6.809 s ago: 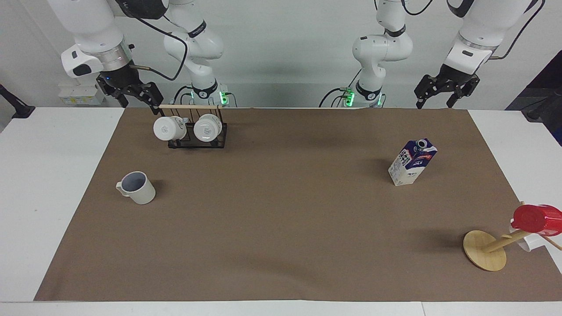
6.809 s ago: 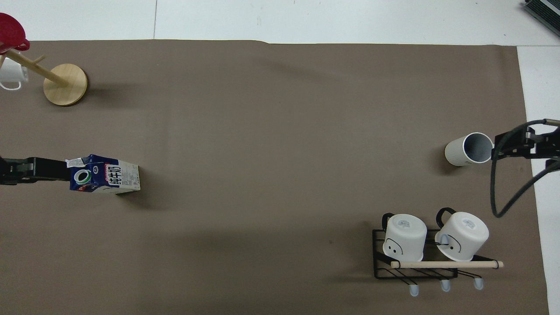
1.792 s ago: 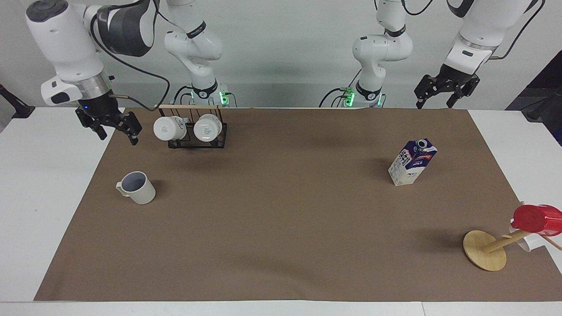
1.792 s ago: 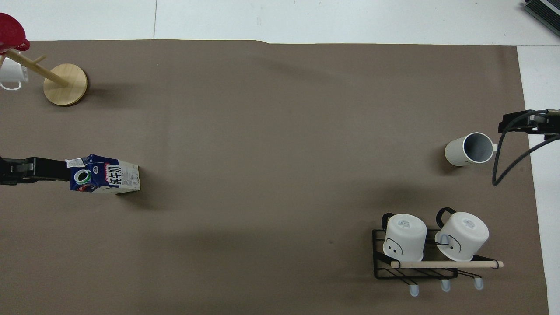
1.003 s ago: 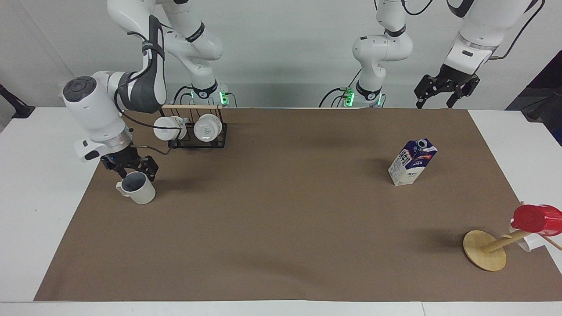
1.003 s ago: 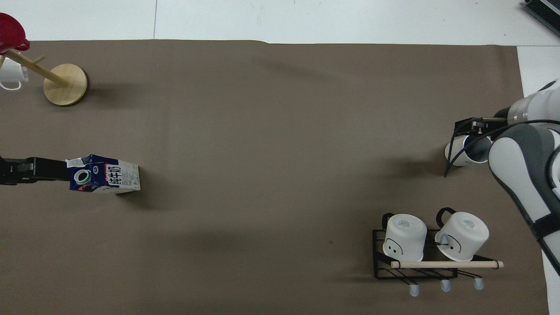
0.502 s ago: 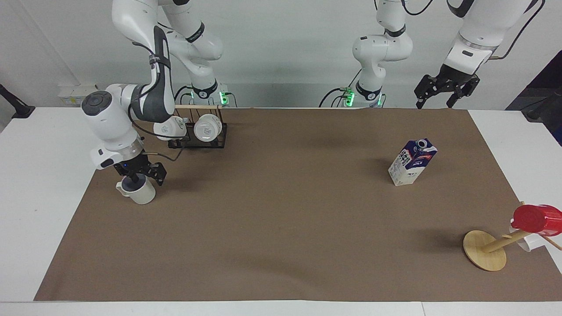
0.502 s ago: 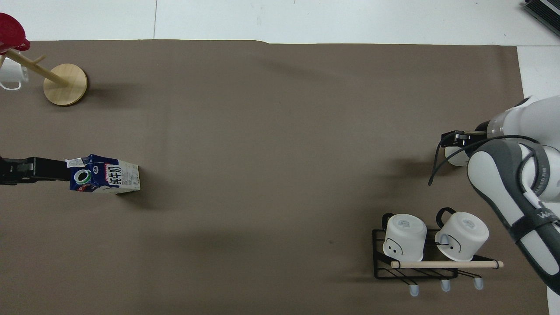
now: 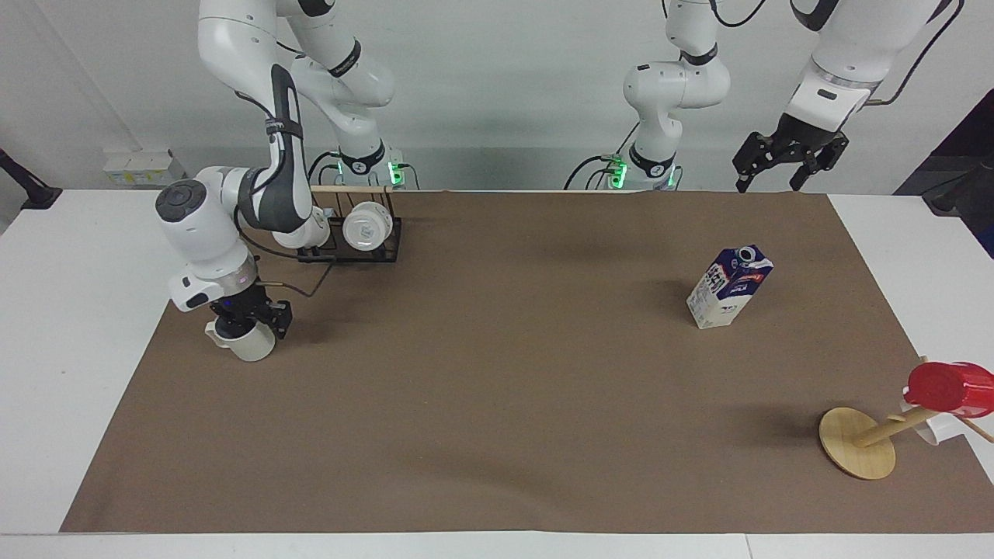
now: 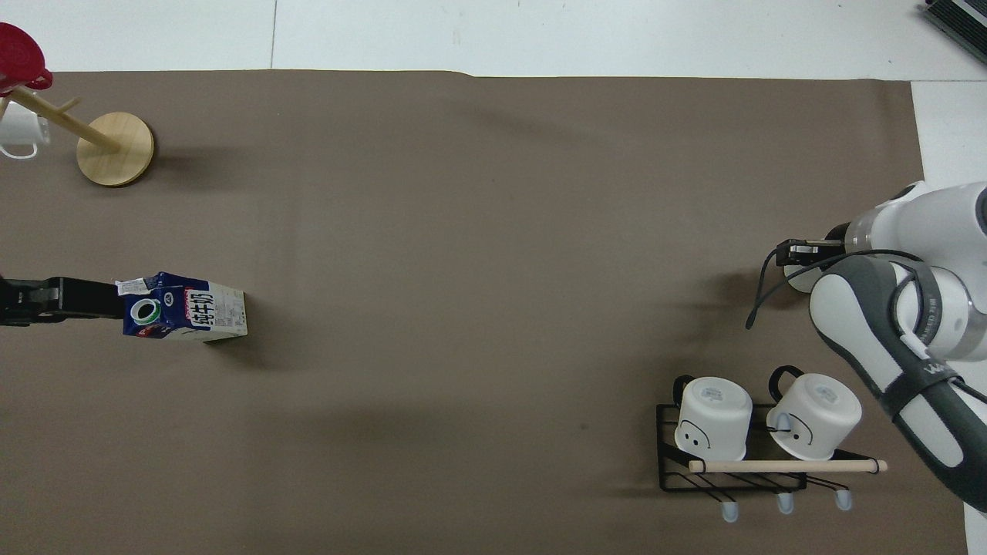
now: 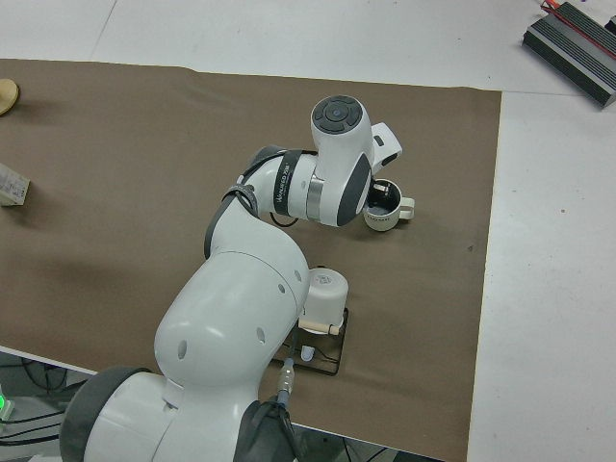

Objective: Place cup and milk on table
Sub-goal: 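Lift the white cup with the right gripper and carry it toward the table center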

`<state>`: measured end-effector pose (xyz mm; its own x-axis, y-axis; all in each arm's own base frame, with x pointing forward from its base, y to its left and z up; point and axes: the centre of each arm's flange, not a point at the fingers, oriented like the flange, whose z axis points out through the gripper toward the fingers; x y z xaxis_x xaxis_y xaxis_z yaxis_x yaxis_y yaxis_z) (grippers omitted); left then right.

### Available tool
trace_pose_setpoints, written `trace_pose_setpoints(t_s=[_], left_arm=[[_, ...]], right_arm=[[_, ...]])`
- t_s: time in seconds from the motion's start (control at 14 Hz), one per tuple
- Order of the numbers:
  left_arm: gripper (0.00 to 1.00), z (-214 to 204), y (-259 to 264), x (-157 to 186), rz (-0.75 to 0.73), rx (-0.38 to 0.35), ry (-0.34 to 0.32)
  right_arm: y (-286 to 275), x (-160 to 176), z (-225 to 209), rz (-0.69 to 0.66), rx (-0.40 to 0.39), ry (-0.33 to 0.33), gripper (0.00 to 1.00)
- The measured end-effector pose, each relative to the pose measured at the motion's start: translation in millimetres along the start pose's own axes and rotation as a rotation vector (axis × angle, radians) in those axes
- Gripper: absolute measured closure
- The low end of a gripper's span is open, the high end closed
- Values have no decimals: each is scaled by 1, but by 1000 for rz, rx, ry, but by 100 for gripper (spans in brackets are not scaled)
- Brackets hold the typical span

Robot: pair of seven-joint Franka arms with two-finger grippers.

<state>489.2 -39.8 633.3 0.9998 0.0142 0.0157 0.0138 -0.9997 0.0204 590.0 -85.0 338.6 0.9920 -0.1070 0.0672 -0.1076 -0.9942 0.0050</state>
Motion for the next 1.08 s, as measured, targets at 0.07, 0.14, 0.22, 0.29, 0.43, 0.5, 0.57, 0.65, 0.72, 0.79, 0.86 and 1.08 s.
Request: trace_pose_setpoints(t_s=[0.07, 0.14, 0.22, 0.29, 0.43, 0.5, 0.57, 0.65, 0.72, 0.79, 0.86, 1.08], left_arm=[[0, 0, 0, 0, 0, 0, 0], [0, 0, 0, 0, 0, 0, 0], [0, 0, 0, 0, 0, 0, 0], [0, 0, 0, 0, 0, 0, 0], [0, 0, 0, 0, 0, 0, 0], [0, 0, 0, 0, 0, 0, 0], [0, 0, 0, 0, 0, 0, 0], [0, 0, 0, 0, 0, 0, 0], [0, 0, 0, 0, 0, 0, 0], [0, 0, 0, 0, 0, 0, 0], [0, 0, 0, 0, 0, 0, 0], [0, 0, 0, 0, 0, 0, 0]], right_arm=[[0, 0, 0, -6, 0, 0, 64], [0, 0, 0, -11, 0, 0, 74], [0, 0, 0, -13, 0, 0, 86], [0, 0, -1, -13, -1, 1, 95], [-1, 0, -1, -16, -1, 2, 96], [-2, 1, -1, -17, -1, 3, 96], [-3, 2, -3, -19, 0, 7, 96], [-6, 4, -8, -24, 0, 11, 96], [-11, 5, -13, -32, 0, 12, 96], [-16, 8, -22, -41, -1, 13, 96], [-22, 10, -34, -51, -1, 18, 96], [-50, 14, -72, -92, -1, 50, 96]])
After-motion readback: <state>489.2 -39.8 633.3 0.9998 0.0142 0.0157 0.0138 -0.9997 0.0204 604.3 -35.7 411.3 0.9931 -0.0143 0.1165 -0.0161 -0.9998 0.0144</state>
